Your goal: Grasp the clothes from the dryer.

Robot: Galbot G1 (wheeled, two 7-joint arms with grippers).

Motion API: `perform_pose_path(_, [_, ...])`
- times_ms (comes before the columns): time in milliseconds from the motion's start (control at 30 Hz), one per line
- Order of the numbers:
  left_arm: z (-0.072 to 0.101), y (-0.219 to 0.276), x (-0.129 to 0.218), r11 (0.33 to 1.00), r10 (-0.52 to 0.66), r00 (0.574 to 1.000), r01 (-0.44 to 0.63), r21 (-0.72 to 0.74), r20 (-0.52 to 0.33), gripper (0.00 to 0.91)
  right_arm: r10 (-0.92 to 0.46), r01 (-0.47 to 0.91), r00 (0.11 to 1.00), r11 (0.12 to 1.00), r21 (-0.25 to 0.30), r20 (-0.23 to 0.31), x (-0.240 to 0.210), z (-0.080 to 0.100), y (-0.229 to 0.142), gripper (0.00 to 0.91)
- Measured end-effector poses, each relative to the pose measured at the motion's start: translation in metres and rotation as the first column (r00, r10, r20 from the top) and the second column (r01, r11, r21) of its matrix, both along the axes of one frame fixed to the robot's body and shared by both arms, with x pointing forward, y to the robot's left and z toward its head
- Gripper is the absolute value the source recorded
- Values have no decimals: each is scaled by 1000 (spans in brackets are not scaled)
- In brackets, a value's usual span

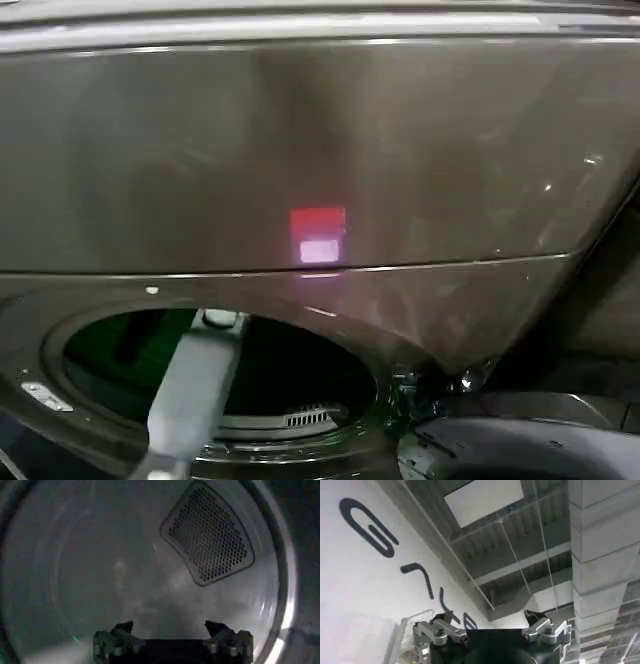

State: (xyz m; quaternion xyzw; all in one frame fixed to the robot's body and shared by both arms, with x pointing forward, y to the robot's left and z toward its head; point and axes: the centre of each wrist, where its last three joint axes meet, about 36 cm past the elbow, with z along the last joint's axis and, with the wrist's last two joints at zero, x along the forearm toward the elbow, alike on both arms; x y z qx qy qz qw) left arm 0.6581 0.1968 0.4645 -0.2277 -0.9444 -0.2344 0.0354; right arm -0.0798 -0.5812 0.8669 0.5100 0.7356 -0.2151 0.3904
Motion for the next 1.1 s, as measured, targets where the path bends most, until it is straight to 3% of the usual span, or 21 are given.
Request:
perform_pose_path(167, [0, -12, 28, 974, -156, 988, 158, 164, -25, 907, -7, 7, 1000, 1000, -4, -3, -2, 1, 3, 907])
perform_pose_path(333, [0, -11, 54, 897, -275, 955, 297, 327, -113, 907, -14, 14, 1000, 1000, -6, -6, -4, 0, 6, 907])
perform_pose_path(633, [10, 3, 91, 720, -454, 849, 528, 451, -270, 907, -5, 5, 1000, 1000, 1, -6, 1, -6, 3, 907])
perform_pose_path(833, [32, 3, 109, 577, -478, 783, 622, 529, -398, 907, -5, 5, 1000, 1000, 13, -8, 1, -12, 1, 907])
perform_pose_path(1100, [48, -3, 123, 480, -390, 755, 655, 583, -527, 907, -5, 6, 1000, 1000, 15, -14, 1, -14, 1, 907])
